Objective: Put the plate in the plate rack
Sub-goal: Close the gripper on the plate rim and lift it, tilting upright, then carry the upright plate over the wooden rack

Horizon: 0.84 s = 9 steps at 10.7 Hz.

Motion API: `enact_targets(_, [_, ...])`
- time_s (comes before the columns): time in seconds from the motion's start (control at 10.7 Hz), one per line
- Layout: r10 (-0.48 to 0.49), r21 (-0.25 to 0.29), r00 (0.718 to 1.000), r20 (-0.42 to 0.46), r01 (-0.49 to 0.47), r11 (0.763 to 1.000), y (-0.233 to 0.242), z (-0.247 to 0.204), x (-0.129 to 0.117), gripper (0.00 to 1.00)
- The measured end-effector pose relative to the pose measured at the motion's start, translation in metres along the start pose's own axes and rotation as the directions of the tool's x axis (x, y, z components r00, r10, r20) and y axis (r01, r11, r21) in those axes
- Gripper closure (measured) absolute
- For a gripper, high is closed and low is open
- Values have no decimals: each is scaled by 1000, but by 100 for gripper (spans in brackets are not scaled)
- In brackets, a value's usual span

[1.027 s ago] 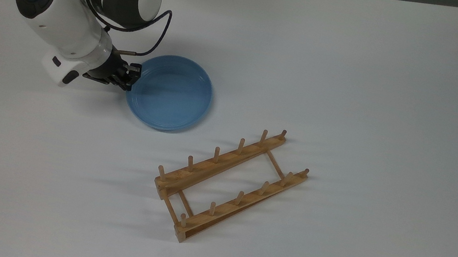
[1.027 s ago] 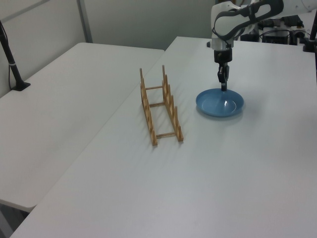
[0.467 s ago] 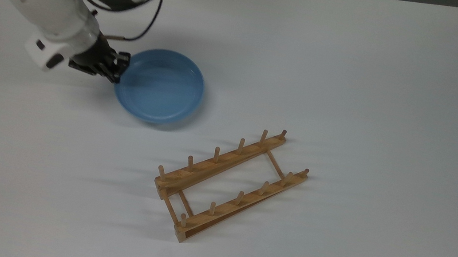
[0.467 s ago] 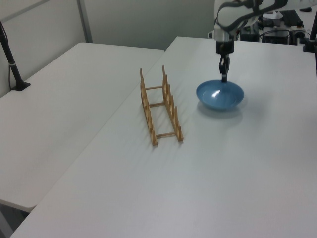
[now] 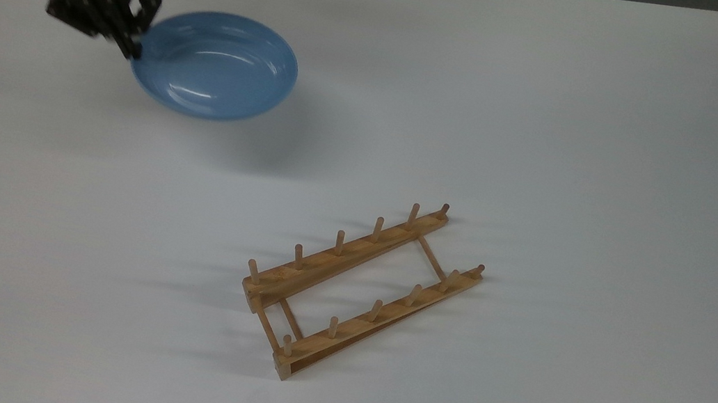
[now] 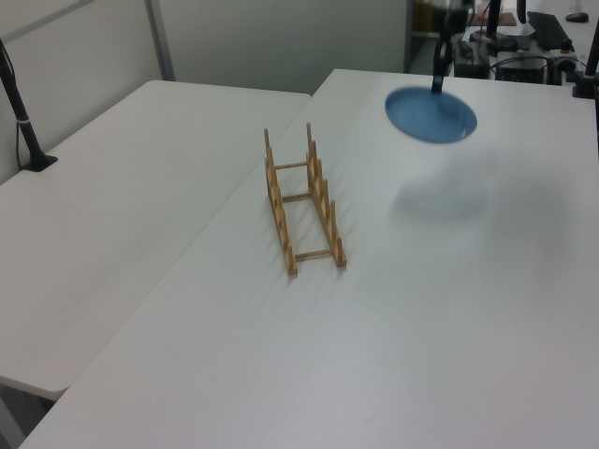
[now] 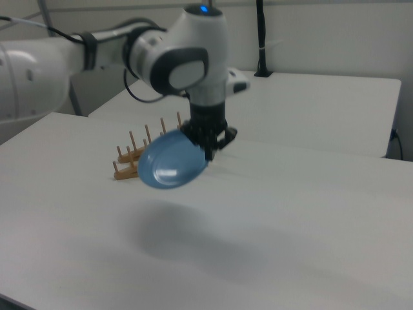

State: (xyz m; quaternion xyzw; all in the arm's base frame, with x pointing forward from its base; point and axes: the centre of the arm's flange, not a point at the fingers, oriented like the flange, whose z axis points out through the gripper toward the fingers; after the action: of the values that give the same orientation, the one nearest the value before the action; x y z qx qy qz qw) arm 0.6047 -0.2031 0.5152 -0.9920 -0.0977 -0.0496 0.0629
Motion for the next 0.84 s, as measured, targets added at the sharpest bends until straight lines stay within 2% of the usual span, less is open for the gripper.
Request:
enact_targets(0.19, [-63,-112,989,-135,47,993,-17,-60,3,96])
enact_targets(0.37, [-157,-237,971,-183,112,965,-48,-94,14,96])
enact_targets(0.56, [-226,-396,950,-217,125,910,-86,-106,39,96])
enact_targets(0.65, [-240,-477,941,-237,103,873,-108,-109,52,96])
enact_targets(0.84, [-260,-606,931,-258,54,794,-152,-110,72,96])
